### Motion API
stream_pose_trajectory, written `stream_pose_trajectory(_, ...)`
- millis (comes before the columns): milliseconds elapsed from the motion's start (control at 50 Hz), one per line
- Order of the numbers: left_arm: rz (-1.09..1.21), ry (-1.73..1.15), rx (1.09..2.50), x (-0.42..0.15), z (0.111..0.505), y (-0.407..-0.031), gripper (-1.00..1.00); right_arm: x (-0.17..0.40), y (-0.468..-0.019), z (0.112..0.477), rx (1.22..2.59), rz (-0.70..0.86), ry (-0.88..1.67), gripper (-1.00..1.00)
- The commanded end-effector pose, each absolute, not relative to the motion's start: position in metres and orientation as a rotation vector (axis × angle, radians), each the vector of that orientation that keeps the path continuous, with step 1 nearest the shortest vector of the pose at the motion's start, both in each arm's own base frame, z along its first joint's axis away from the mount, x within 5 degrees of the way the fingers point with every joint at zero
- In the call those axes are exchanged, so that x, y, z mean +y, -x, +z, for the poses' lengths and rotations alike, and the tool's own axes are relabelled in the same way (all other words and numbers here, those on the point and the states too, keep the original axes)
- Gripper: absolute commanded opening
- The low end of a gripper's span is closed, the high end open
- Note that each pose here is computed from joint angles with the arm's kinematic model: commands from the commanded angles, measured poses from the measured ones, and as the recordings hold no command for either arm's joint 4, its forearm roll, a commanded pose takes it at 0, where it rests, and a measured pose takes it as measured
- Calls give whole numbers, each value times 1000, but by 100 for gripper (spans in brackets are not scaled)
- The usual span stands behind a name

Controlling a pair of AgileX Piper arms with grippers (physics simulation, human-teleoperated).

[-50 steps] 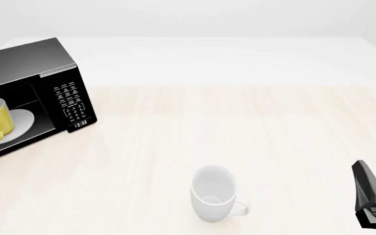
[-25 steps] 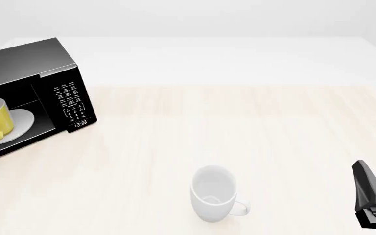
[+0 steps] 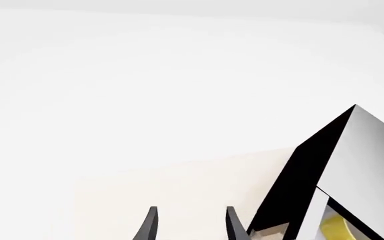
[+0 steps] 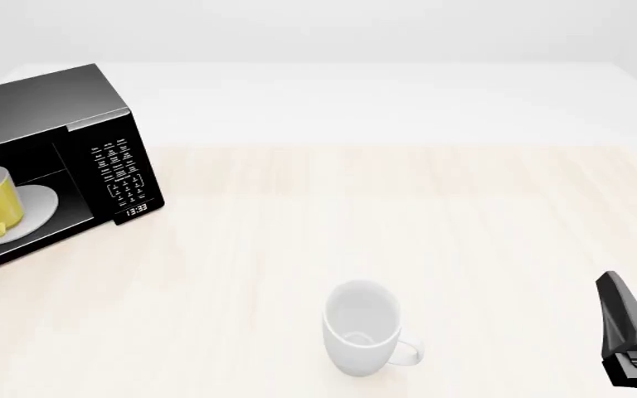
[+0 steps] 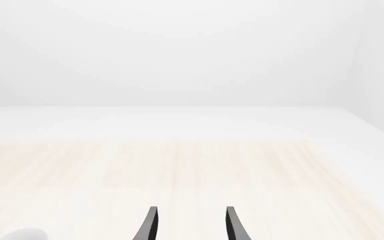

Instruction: Put the yellow and white mug in the microwave and close it.

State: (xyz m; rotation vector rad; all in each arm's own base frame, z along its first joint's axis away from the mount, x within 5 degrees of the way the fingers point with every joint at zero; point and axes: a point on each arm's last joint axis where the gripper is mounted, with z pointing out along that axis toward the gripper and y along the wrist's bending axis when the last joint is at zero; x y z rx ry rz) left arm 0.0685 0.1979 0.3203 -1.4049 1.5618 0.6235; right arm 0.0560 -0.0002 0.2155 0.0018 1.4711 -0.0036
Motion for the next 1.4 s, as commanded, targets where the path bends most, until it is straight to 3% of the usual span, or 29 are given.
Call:
stream_pose_trajectory(20, 632, 1441, 1590, 207, 306, -66, 100, 0, -56, 215, 1471, -3, -2, 100)
stream_pose_trajectory(960, 633, 1462, 1806, 224, 238, -67, 100, 0, -56, 215, 1471, -4, -2, 100)
stream_pose_trajectory(1400, 576, 1388, 1918, 219, 216, -86, 100, 0, -56, 215, 1471, -4, -2, 100)
